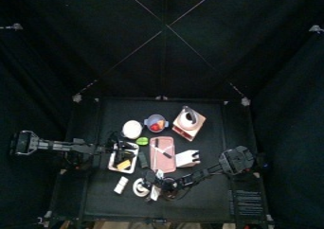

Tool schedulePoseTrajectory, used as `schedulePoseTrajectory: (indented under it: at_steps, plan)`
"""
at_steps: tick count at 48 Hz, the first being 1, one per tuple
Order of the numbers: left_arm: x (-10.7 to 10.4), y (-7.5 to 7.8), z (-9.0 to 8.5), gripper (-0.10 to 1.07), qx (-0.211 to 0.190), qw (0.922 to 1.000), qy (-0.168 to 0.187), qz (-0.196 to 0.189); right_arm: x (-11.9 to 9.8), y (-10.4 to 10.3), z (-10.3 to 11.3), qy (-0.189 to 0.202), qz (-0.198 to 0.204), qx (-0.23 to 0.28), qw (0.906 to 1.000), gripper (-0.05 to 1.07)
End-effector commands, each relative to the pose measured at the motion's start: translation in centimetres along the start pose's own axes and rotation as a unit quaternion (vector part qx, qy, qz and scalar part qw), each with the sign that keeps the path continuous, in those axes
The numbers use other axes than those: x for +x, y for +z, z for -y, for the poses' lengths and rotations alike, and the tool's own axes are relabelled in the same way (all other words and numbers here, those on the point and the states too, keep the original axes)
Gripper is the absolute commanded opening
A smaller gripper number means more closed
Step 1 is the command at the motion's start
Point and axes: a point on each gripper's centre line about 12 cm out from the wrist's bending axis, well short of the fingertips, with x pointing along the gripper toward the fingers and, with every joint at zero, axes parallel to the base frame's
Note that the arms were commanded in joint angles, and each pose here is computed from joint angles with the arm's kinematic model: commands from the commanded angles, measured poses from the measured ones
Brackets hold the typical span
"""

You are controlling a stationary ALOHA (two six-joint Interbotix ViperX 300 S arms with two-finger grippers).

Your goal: Place cookie cutter on small plate

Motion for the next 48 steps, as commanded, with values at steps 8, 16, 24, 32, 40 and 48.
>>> schedulePoseTrajectory:
  at_steps: [8,16,24,32,40,48]
  plan:
    - [0.14,0.47,0.11,0.84,0.003,1.0000,-0.002,0.007,-0.51,1.62,-0.31,0.007,0.018,0.003,0.9998,0.54]
    - [0.14,0.47,0.11,0.84,0.003,1.0000,-0.002,0.007,-0.25,1.46,-0.22,0.006,0.015,0.004,0.9999,0.54]
    - [0.14,0.48,0.08,0.84,0.003,1.0000,-0.001,0.008,0.01,1.38,0.01,0.003,0.014,0.006,0.9999,0.56]
    - [0.12,0.51,0.09,0.84,0.003,1.0000,-0.001,0.008,0.06,1.29,0.04,0.002,0.012,0.010,0.9999,0.62]
    - [0.11,0.41,0.10,0.84,0.003,1.0000,-0.002,0.007,0.18,1.19,0.14,0.000,0.010,0.013,0.9999,0.66]
    - [0.11,0.41,0.10,0.84,0.003,1.0000,-0.002,0.007,0.17,1.28,0.07,0.002,0.011,0.014,0.9998,0.69]
